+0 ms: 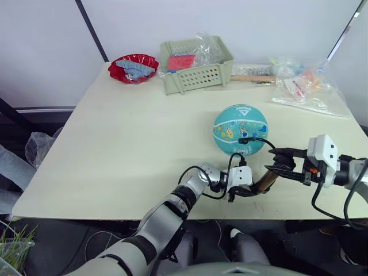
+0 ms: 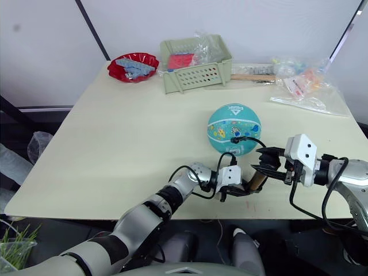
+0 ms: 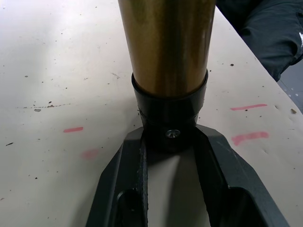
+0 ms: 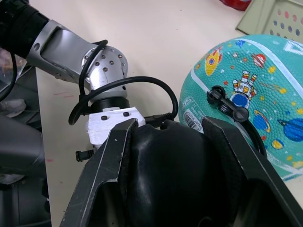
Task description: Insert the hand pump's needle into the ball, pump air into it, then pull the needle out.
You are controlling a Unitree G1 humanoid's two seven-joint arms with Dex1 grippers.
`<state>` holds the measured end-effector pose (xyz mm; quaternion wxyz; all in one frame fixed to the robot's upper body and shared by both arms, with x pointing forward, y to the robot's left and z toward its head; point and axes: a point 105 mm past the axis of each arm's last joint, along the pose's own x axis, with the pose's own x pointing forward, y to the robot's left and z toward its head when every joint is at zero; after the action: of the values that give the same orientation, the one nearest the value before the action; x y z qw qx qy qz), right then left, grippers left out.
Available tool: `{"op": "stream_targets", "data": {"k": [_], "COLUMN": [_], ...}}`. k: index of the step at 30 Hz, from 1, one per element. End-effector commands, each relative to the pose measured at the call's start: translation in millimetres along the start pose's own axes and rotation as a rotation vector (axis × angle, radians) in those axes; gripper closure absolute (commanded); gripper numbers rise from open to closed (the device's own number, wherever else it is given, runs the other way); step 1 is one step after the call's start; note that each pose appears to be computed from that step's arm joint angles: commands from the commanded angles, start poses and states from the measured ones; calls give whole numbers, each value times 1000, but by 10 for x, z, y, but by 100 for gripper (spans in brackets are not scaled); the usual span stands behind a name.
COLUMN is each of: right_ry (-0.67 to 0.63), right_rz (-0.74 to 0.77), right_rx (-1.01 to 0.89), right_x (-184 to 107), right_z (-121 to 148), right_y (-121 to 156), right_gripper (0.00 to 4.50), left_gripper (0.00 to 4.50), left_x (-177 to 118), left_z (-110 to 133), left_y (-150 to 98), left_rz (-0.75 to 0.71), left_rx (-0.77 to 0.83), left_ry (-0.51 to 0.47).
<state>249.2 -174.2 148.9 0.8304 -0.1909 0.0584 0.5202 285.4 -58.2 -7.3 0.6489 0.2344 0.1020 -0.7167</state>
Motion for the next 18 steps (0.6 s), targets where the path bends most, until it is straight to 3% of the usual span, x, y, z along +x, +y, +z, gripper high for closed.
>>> {"op": "stream_targets", "data": {"k": [1, 12, 18], "right_ry": [-6, -122, -105], "right_rz": [35, -28, -40], "right_rx": [3, -88, -96], "right_x": [-85, -517, -698], "right_z": [81, 934, 1192], "right_y": [-25, -252, -272], "right_gripper": [287, 287, 287], "left_gripper": [352, 352, 352], "left_x": [6, -7, -4], "left_z": [-329, -344, -344], "left_y": [-209, -203, -208], "left_rz": [-70, -66, -69], "left_rx": [-70, -71, -67], "left_ry": [119, 124, 125]}}
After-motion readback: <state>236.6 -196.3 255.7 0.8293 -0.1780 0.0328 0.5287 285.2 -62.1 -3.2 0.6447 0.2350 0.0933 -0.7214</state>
